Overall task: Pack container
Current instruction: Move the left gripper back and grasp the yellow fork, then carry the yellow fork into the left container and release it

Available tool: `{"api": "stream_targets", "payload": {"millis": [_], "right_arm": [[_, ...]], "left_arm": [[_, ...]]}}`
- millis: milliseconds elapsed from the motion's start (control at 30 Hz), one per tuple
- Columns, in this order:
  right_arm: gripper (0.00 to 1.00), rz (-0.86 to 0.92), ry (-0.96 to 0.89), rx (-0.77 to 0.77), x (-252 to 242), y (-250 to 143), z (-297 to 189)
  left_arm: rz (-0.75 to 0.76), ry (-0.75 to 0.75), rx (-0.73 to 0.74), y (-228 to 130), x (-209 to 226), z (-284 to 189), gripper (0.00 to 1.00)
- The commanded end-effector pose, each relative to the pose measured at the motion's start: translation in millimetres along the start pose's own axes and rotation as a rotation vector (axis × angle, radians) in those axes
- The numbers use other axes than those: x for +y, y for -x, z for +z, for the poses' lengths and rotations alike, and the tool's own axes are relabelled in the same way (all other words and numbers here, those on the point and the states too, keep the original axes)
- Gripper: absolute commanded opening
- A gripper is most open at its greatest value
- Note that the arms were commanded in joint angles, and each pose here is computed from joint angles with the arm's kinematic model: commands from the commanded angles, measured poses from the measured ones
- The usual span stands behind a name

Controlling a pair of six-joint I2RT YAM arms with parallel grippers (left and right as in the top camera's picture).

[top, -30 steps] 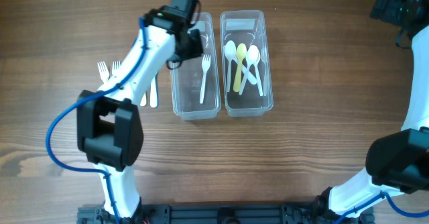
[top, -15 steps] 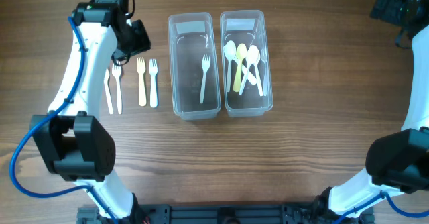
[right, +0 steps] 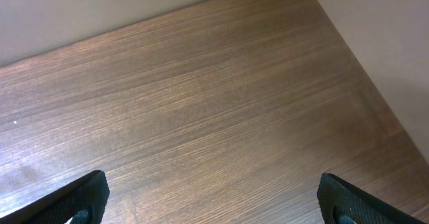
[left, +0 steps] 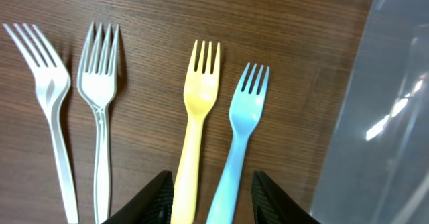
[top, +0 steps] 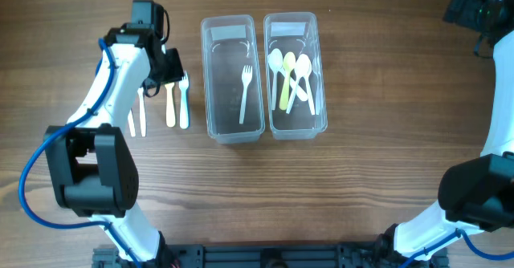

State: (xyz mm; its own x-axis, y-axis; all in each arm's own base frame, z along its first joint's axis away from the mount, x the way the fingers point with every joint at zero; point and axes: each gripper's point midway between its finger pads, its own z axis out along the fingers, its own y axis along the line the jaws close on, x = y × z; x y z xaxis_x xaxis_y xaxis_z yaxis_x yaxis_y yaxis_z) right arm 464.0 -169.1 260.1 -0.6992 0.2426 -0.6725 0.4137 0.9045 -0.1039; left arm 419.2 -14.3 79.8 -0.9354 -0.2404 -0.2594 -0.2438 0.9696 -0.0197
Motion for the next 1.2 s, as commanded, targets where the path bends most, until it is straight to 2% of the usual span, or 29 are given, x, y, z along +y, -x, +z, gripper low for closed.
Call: {"api": "stream_targets", "payload": {"millis": [0, 200, 567, 933, 1000, 1100, 1167], "right_arm": [[1.0, -0.01, -0.016, 0.007, -0.8, -1.7, 4.5], [1.0, -0.01, -0.016, 0.007, -0.8, -1.7, 4.5], [1.0, -0.011, -0.015, 0.004, -0.3, -1.0, 4.6], [1.0, -0.011, -0.014, 0.004, 0.2, -1.0, 4.5], [1.0, -0.011, -0.014, 0.004, 0.2, -1.0, 4.6], [1.0, -0.011, -0.014, 0.004, 0.2, -1.0, 4.5], [1.0, -0.011, -0.014, 0.004, 0.2, -1.1, 4.6]], "left_arm": [[0.058, 0.017, 0.006, -9.1, 4.6, 14.9, 0.41], [0.062, 0.015, -0.004, -15.3, 7.8, 33.2, 0.44], [0.03, 0.044, 0.075, -27.4, 25.0, 68.2, 0.36], [0.028, 0.053, 0.123, -37.0, 28.3, 89.2, 0.33], [0.028, 0.054, 0.128, -38.3, 28.5, 91.0, 0.27], [0.028, 0.054, 0.126, -37.7, 28.4, 91.2, 0.06], [0.027, 0.054, 0.124, -37.2, 28.6, 90.4, 0.04]]}}
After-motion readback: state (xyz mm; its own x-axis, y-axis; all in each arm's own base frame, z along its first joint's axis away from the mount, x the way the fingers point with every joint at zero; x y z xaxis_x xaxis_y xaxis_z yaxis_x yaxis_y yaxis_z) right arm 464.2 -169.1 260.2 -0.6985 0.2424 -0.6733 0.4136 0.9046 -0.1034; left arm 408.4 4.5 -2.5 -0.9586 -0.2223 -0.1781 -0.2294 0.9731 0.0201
